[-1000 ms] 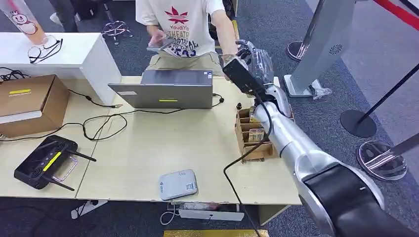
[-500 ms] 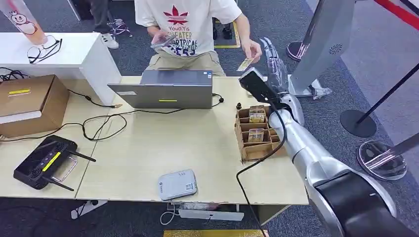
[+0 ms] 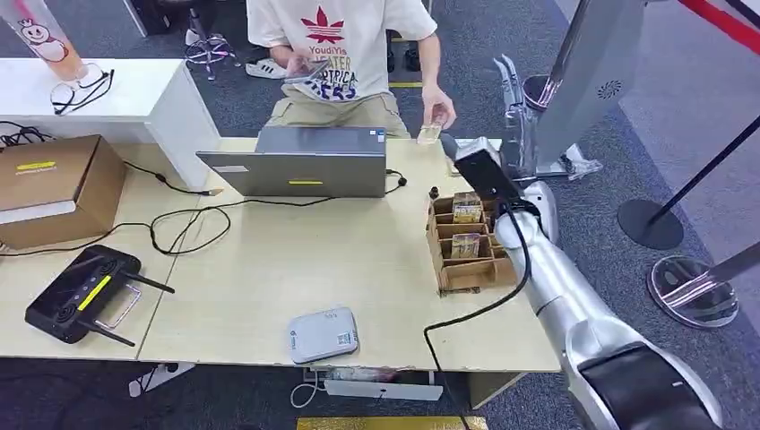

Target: Pass the card to the sensor for recognition and then transmit it.

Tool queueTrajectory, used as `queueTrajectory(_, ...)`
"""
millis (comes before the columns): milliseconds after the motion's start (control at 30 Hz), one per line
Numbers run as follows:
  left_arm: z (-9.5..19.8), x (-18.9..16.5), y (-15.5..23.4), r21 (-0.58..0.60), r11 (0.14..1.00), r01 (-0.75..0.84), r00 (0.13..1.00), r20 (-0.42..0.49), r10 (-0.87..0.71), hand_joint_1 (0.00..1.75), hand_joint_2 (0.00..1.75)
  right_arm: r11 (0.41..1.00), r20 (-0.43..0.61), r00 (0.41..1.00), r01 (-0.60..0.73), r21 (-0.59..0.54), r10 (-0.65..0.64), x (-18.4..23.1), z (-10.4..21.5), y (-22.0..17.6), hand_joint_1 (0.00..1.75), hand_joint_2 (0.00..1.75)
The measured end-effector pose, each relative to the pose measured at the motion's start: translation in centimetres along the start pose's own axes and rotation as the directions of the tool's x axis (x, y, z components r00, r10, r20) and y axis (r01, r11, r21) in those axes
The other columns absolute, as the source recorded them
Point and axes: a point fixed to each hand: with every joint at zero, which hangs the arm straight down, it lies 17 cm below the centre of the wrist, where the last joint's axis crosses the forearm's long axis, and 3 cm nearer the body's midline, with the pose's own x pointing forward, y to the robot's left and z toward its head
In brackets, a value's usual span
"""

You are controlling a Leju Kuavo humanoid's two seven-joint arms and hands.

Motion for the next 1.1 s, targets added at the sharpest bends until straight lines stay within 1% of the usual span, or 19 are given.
queueTrajectory(167, 0.1, -0.7, 0.1, 0.003, 1.0, -0.011, 1.0, -0.007, 0.011, 0.0, 0.0, 0.997, 0.064, 0.997, -0.034, -0.063, 0.038, 1.9, 2.3, -2.3, 0.0, 1.75)
queueTrajectory(333, 0.1, -1.0, 0.1, 0.004, 1.0, -0.016, 1.0, -0.011, 0.016, 0.0, 0.0, 0.994, 0.096, 0.99, -0.094, -0.062, 0.1, 2.8, 5.3, -3.1, 0.0, 1.75)
queueTrajectory(533, 0.1, -1.7, 0.5, 0.017, 0.999, -0.046, 0.999, -0.026, 0.047, 0.0, 0.0, 0.986, 0.098, 0.981, -0.168, -0.012, 0.169, 2.7, 9.4, -2.4, 0.0, 1.75)
queueTrajectory(633, 0.1, -1.8, 0.6, 0.022, 0.998, -0.055, 0.998, -0.029, 0.056, 0.0, 0.0, 0.983, 0.088, 0.98, -0.183, 0.014, 0.181, 2.4, 11.5, -2.0, 0.0, 1.75)
queueTrajectory(767, 0.0, -2.0, 0.8, 0.026, 0.998, -0.064, 0.997, -0.032, 0.065, 0.0, 0.0, 0.98, 0.072, 0.978, -0.198, 0.032, 0.196, 2.1, 12.7, -1.9, 0.0, 1.75)
queueTrajectory(933, 0.1, -2.4, 1.0, 0.038, 0.995, -0.091, 0.995, -0.039, 0.092, 0.0, 0.0, 0.952, 0.064, 0.956, -0.291, 0.093, 0.286, 1.5, 15.3, -0.6, 0.0, 1.75)
queueTrajectory(1100, 0.1, -2.9, 1.0, 0.038, 0.995, -0.091, 0.995, -0.046, 0.093, 0.0, 0.0, 0.945, 0.041, 0.953, -0.303, 0.124, 0.3, 0.8, 17.3, -0.1, 0.0, 1.75)
